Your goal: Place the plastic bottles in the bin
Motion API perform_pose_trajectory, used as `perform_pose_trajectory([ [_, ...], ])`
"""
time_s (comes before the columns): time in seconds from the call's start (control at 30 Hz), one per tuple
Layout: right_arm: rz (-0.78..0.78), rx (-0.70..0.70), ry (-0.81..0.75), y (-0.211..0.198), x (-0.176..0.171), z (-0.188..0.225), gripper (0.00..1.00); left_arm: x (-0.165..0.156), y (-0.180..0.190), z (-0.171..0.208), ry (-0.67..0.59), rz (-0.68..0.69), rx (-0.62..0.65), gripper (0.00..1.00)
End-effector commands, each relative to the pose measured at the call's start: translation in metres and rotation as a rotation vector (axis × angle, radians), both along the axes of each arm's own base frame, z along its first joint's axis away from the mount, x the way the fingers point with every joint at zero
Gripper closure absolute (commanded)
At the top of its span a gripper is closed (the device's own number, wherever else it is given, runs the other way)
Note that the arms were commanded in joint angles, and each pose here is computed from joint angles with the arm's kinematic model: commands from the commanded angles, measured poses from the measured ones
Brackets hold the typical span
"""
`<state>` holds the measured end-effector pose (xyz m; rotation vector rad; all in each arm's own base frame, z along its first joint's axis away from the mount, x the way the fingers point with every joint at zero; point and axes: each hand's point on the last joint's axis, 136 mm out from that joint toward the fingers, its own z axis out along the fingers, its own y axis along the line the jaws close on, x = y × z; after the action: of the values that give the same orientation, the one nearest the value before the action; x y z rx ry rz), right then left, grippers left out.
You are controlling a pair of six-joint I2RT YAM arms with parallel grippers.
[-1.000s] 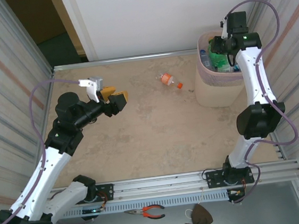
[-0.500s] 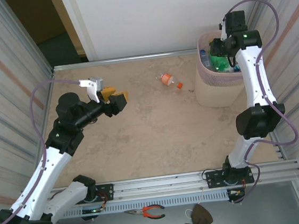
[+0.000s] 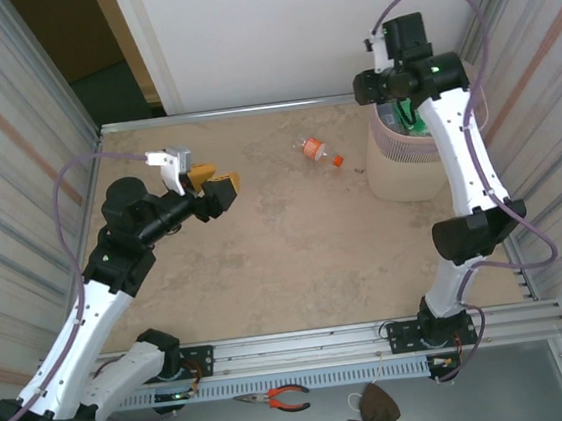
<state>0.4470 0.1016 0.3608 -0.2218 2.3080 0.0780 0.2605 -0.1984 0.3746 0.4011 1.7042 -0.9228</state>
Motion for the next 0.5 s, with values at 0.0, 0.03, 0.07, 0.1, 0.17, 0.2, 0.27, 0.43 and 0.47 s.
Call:
perform_pose_trajectory([
  [0.0,0.113,-0.060,0.022,0.032,0.015,-0.023,0.46,-0.005,0.005,0.006,-0.016,0.006,-0.013,0.24],
  [0.03,0.132,-0.068,0.033,0.041,0.019,-0.032,0.46,-0.005,0.005,0.006,-0.016,0.006,-0.014,0.23],
  [0.07,0.151,-0.073,0.040,0.047,0.022,-0.039,0.46,-0.006,0.006,0.006,-0.015,0.007,-0.013,0.23],
  [0.1,0.170,-0.082,0.047,0.055,0.026,-0.047,0.47,-0.007,0.006,0.006,-0.015,0.010,-0.014,0.23],
  [0.17,0.200,-0.109,0.054,0.067,0.035,-0.062,0.47,-0.008,0.007,0.005,-0.009,0.012,-0.017,0.23],
  [0.2,0.220,-0.129,0.056,0.075,0.039,-0.070,0.47,-0.008,0.008,0.005,-0.008,0.012,-0.018,0.24],
  [0.27,0.259,-0.172,0.062,0.088,0.046,-0.087,0.47,-0.009,0.008,0.004,-0.005,0.012,-0.020,0.23],
  [0.43,0.317,-0.246,0.082,0.117,0.067,-0.134,0.45,-0.011,0.010,0.004,-0.003,0.021,-0.020,0.23],
  [0.47,0.319,-0.258,0.088,0.119,0.071,-0.143,0.45,-0.012,0.010,0.005,-0.004,0.020,-0.022,0.24],
])
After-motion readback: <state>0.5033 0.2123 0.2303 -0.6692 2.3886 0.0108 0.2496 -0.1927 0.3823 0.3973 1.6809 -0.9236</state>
